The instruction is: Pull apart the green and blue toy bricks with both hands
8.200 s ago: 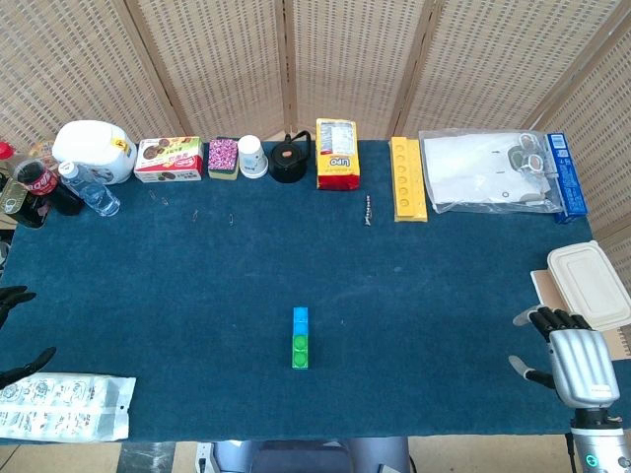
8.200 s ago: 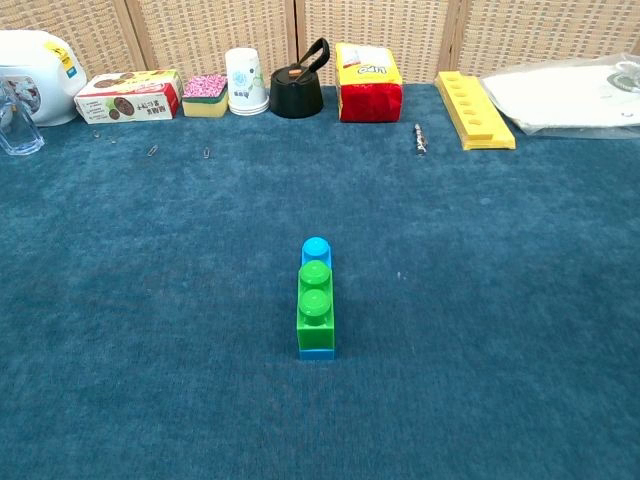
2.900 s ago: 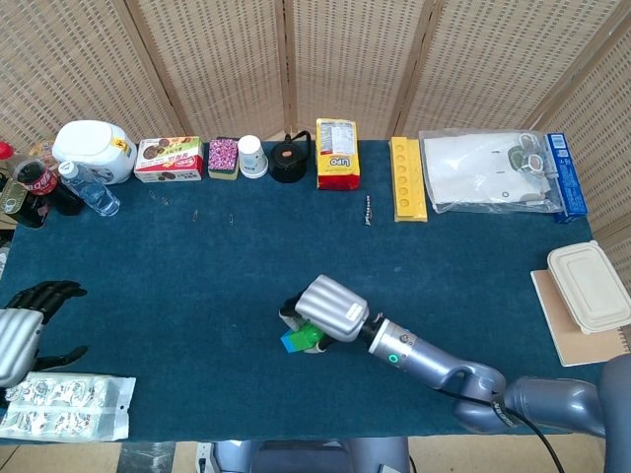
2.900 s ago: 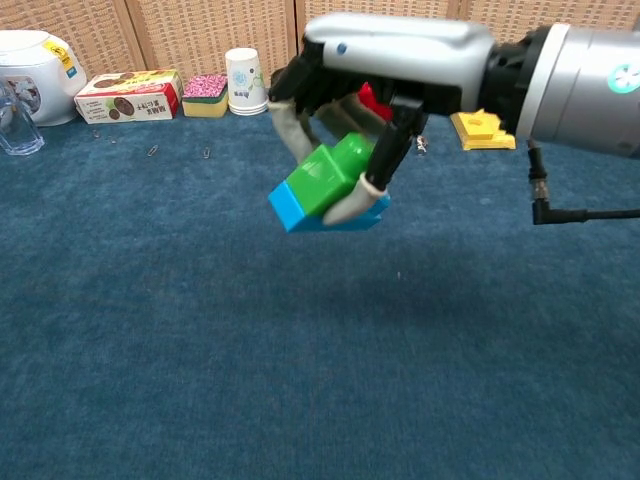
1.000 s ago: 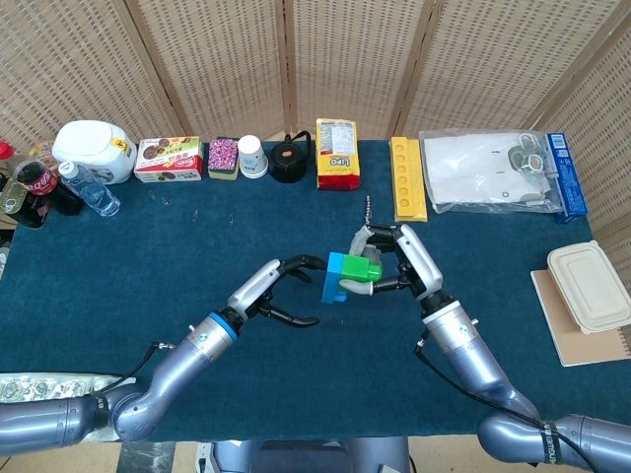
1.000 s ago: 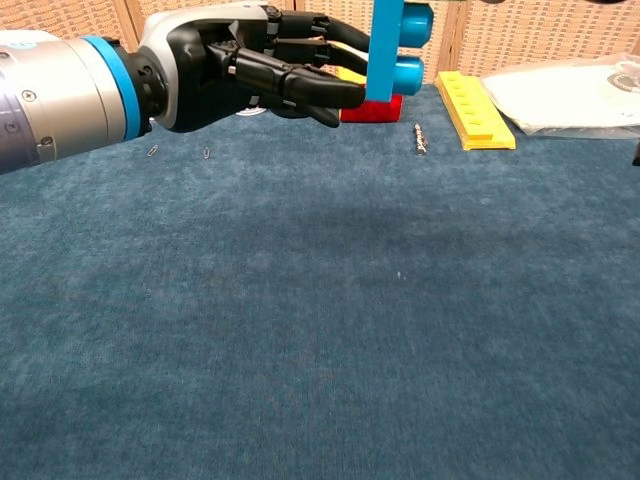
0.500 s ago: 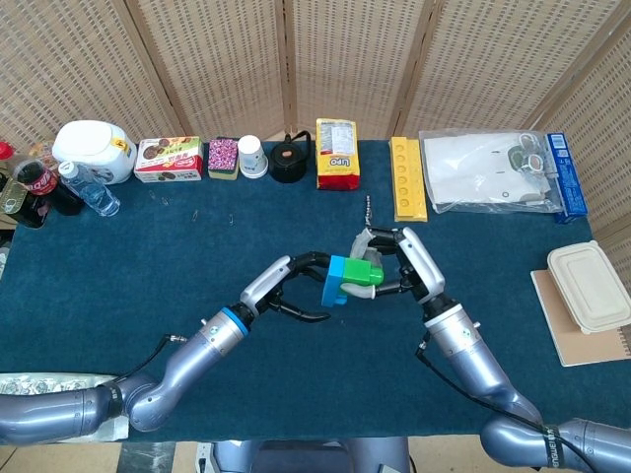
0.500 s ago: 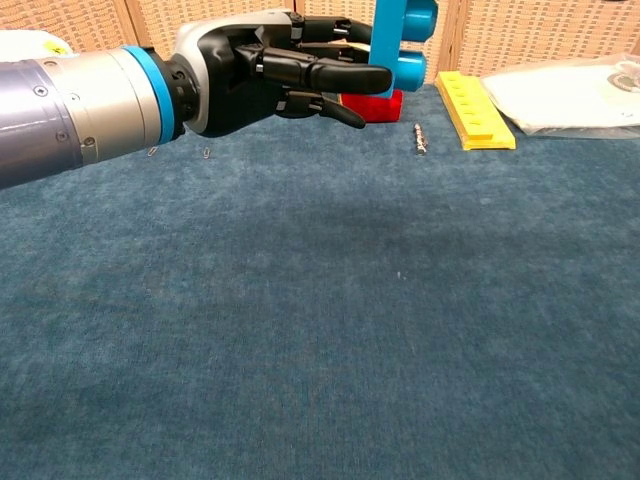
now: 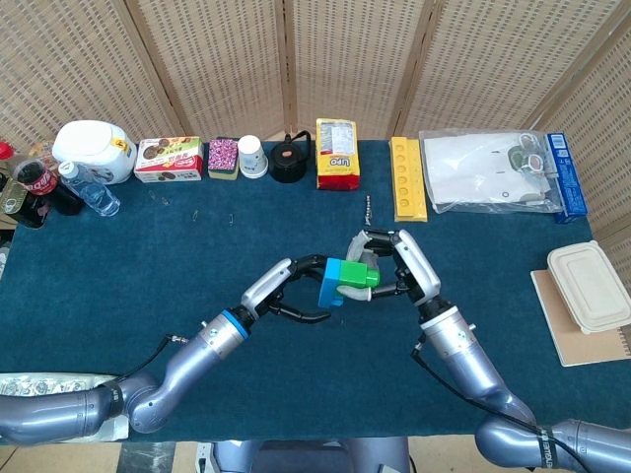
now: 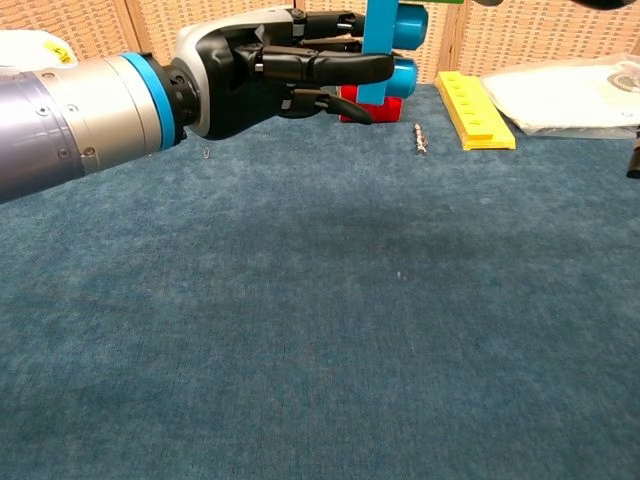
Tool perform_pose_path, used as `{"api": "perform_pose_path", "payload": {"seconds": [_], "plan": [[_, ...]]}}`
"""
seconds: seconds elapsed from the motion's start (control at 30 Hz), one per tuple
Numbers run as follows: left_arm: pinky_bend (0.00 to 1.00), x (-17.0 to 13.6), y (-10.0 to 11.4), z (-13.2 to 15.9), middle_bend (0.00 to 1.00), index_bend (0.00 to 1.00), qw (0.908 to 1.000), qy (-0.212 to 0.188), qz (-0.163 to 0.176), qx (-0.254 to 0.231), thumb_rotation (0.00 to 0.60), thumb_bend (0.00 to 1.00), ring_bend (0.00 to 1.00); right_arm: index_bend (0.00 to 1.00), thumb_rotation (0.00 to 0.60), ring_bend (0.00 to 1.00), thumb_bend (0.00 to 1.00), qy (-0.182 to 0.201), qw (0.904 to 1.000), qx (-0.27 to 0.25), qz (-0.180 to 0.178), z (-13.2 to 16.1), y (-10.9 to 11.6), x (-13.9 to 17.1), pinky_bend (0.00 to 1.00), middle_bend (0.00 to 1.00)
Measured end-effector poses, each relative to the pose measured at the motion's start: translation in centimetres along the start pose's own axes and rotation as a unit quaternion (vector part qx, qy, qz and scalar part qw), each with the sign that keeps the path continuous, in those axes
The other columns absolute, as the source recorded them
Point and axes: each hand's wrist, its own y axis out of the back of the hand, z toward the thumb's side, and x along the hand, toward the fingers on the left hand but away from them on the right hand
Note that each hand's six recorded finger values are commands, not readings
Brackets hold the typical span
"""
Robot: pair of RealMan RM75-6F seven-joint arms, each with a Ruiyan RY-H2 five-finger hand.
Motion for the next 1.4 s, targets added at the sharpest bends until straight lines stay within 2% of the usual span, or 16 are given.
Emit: {"api": "perform_pose_path", "payload": {"seconds": [0.1,0.3,0.77,0.9,1.1,1.4], "plan": [[0.29,0.3,0.0,0.0,0.28,0.39,0.9999,-0.008,0.009,0.003,0.544,0.34,0.22,0.75,0.600,0.76,0.08,0.002,1.0000,0.004,0.001,0.0,-0.1,0.2,0.77,0.71],[0.29,0.8,-0.4,-0.2,0.28,0.48,0.9996,-0.015,0.022,0.012,0.545,0.37,0.22,0.75,0.600,0.76,0.08,0.004,1.0000,0.000,0.005,0.0,-0.4,0.3,0.77,0.71],[0.30,1.3,-0.4,-0.2,0.41,0.63,0.9991,-0.018,0.031,0.021,0.545,0.37,0.28,0.75,0.600,0.77,0.08,0.000,0.9998,-0.009,0.016,0.1,-0.5,0.6,0.78,0.71],[0.32,1.4,-0.3,-0.1,0.45,0.67,0.9992,-0.019,0.032,0.018,0.577,0.37,0.32,0.75,0.600,0.77,0.08,-0.003,0.9997,-0.014,0.019,0.0,-0.5,0.7,0.78,0.71],[0.35,1.5,-0.3,-0.1,0.48,0.70,0.9992,-0.020,0.030,0.017,0.597,0.37,0.36,0.75,0.600,0.77,0.08,-0.006,0.9995,-0.026,0.015,0.1,-0.2,0.7,0.78,0.71],[0.38,1.6,-0.3,0.0,0.48,0.70,0.9994,-0.023,0.027,0.003,0.600,0.37,0.37,0.75,0.600,0.77,0.08,-0.008,0.9990,-0.041,0.015,0.3,0.2,1.0,0.78,0.71]]}}
